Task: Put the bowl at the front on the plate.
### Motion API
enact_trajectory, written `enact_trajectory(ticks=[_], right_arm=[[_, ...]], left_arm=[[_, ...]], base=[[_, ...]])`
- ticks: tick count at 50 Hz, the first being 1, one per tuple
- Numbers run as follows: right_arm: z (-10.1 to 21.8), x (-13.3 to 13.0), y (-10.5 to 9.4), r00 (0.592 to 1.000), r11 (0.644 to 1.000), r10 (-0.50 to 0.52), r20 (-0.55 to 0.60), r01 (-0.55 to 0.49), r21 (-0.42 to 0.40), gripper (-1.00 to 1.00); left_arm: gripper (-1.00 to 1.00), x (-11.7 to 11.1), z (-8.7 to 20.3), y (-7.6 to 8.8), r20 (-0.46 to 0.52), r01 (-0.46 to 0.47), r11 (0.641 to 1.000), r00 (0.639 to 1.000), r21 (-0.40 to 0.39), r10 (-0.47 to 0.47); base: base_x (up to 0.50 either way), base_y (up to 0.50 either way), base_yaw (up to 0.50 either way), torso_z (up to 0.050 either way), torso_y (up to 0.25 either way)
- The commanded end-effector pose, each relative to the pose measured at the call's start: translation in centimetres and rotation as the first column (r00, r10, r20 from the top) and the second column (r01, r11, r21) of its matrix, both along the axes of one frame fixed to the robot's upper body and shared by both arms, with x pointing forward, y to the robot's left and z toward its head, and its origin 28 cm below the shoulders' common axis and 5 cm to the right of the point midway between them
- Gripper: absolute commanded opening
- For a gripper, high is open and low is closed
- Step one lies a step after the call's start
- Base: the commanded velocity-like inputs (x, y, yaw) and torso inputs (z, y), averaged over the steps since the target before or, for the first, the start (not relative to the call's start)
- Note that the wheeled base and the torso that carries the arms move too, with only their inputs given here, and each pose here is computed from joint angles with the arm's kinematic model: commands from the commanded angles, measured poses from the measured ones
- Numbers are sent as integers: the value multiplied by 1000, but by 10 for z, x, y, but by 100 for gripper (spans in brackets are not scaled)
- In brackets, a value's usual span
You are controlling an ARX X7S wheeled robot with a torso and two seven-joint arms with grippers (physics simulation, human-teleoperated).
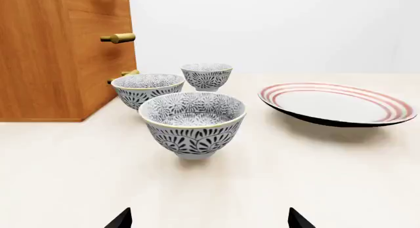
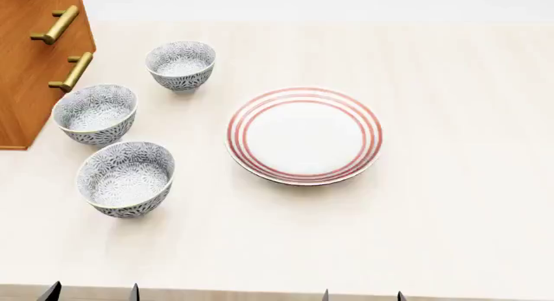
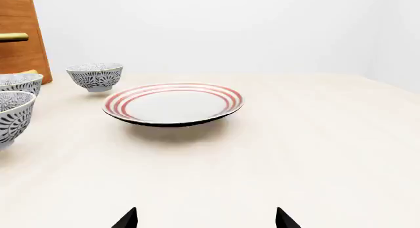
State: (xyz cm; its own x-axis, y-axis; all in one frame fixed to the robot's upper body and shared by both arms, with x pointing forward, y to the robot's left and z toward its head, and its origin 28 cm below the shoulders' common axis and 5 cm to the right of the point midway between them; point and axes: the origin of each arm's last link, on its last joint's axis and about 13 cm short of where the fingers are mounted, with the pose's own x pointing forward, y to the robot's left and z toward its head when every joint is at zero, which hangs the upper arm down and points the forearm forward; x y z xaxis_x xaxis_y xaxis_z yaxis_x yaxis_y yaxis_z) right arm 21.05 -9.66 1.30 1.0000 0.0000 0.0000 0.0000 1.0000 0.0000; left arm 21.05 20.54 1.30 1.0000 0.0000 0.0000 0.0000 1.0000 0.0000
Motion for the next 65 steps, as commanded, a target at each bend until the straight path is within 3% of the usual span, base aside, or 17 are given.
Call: enact_trajectory(ticks=[1, 9, 15, 21, 23, 26, 29, 30, 31, 33, 35, 37, 40, 42, 65], right_arm=[[-1, 0, 0, 1000, 1000, 0, 0, 0, 0, 100], [-13, 2, 4, 1000, 1000, 9, -30, -8, 30, 100], [-16, -2, 1, 999, 999, -11, -40, 13, 45, 100], [-9, -9, -3, 999, 1000, -23, -40, 24, 12, 100], [-4, -8, -5, 999, 1000, -20, -39, 20, -1, 100], [-1, -9, -4, 1000, 1000, -18, -22, 18, 21, 100], [3, -12, -5, 999, 999, -30, -30, 29, -27, 100], [37, 2, -7, 999, 999, -35, 26, 35, -10, 100], [40, 4, -17, 999, 999, -33, -33, 32, -19, 100], [30, 9, -31, 999, 999, -35, -29, 34, -32, 100], [32, 8, -31, 999, 999, -33, -21, 32, -32, 100], [86, 9, -11, 999, 999, -37, 39, 38, -34, 100], [97, 4, -11, 997, 997, -76, -33, 76, -23, 100], [119, 2, -16, 997, 996, -74, 6, 74, -57, 100], [207, 3, -20, 996, 988, -5, 93, 19, -153, 100]], left_arm=[[100, 0, 0, 0, 0, 0, 1000, 1000, 0, 0], [100, 1, 0, 0, -26, -32, 999, 999, 3, 32], [100, 0, 2, -1, -36, -25, 998, 999, 52, 27], [100, 2, 37, -3, -11, -10, 998, 1000, 59, 11], [100, 4, 36, -3, -6, -8, 999, 1000, 53, 9], [100, 8, 55, -3, 12, -1, 998, 1000, 55, 1], [100, 13, 69, -3, 25, -10, 999, 1000, 47, 9], [100, 15, 73, -3, 28, -9, 999, 1000, 42, 7], [100, 16, 76, -3, 29, -8, 999, 1000, 42, 7], [100, 17, 84, -4, 46, -3, 999, 999, 38, 1], [100, 19, 91, -4, 57, 2, 999, 998, 43, -4], [100, 21, 96, -4, 65, 6, 999, 998, 47, -9], [100, 23, 106, -5, 85, 19, 998, 996, 58, -23], [100, 26, 115, -5, 100, 21, 998, 995, 57, -26], [100, 32, 196, -16, 192, 114, 993, 975, 10, -114]], base=[[0, 0, 0, 0, 0], [0, 0, 0, 0, 0], [0, 0, 0, 0, 0], [0, 0, 0, 0, 0], [0, 0, 0, 0, 0], [0, 0, 0, 0, 0], [0, 0, 0, 0, 0], [0, 0, 0, 0, 0], [0, 0, 0, 0, 0], [0, 0, 0, 0, 0], [0, 0, 0, 0, 0], [0, 0, 0, 0, 0], [0, 0, 0, 0, 0], [0, 0, 0, 0, 0], [0, 0, 0, 0, 0]])
